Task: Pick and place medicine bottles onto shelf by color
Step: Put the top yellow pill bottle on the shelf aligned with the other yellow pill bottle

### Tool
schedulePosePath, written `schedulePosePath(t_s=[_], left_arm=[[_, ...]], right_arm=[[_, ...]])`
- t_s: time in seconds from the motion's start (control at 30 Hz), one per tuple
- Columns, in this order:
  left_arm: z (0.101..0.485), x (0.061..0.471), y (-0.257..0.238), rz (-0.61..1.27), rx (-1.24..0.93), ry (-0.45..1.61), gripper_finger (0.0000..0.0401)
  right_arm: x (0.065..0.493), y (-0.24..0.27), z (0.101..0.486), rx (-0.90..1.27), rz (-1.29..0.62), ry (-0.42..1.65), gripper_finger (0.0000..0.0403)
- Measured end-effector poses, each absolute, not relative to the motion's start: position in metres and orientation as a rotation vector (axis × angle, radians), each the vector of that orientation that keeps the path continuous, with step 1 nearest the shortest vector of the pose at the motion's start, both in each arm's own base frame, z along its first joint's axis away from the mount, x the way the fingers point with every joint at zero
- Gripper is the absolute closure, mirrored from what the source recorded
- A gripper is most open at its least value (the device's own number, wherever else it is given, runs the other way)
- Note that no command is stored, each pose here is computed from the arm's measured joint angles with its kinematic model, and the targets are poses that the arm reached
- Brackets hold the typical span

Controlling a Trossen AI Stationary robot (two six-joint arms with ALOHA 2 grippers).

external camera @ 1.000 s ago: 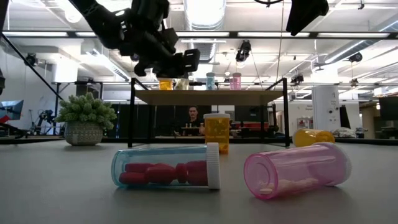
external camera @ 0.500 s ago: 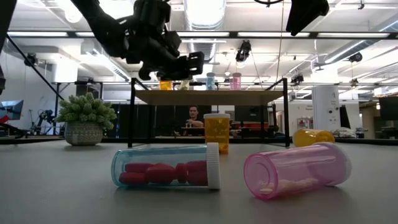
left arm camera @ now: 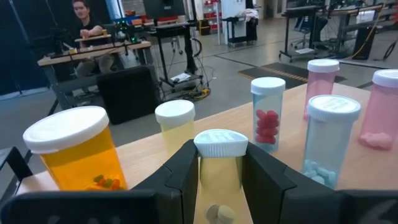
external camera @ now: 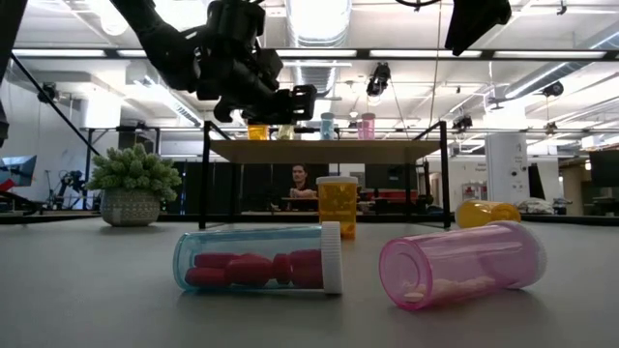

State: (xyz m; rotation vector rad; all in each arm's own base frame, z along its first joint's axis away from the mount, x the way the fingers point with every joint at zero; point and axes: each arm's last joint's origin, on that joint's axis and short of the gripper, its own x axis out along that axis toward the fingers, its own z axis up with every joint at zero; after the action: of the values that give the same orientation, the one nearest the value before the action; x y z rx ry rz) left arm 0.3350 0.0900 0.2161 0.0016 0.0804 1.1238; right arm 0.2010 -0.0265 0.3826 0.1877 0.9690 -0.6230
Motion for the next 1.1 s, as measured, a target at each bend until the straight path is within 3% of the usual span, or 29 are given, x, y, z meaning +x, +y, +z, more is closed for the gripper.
schedulePosePath(t_s=[0.27, 0.6, 1.1], left_arm=[[0.216, 0.335, 0.0899, 1.124, 0.001, 0.08, 0.0313], [0.2131, 0.3348, 0.0899, 1.122, 0.008, 0.1, 0.026], [0.215, 0.3346, 0.0902, 1.125, 0.015, 0.105, 0.0255]], right_arm=[[0.2011, -0.0265, 0.3825, 0.187, -0.623, 0.969, 0.02], [0.2011, -0.0265, 0.3825, 0.187, -0.623, 0.969, 0.02], [0.2011, -0.0265, 0.3825, 0.188, -0.623, 0.969, 0.02]])
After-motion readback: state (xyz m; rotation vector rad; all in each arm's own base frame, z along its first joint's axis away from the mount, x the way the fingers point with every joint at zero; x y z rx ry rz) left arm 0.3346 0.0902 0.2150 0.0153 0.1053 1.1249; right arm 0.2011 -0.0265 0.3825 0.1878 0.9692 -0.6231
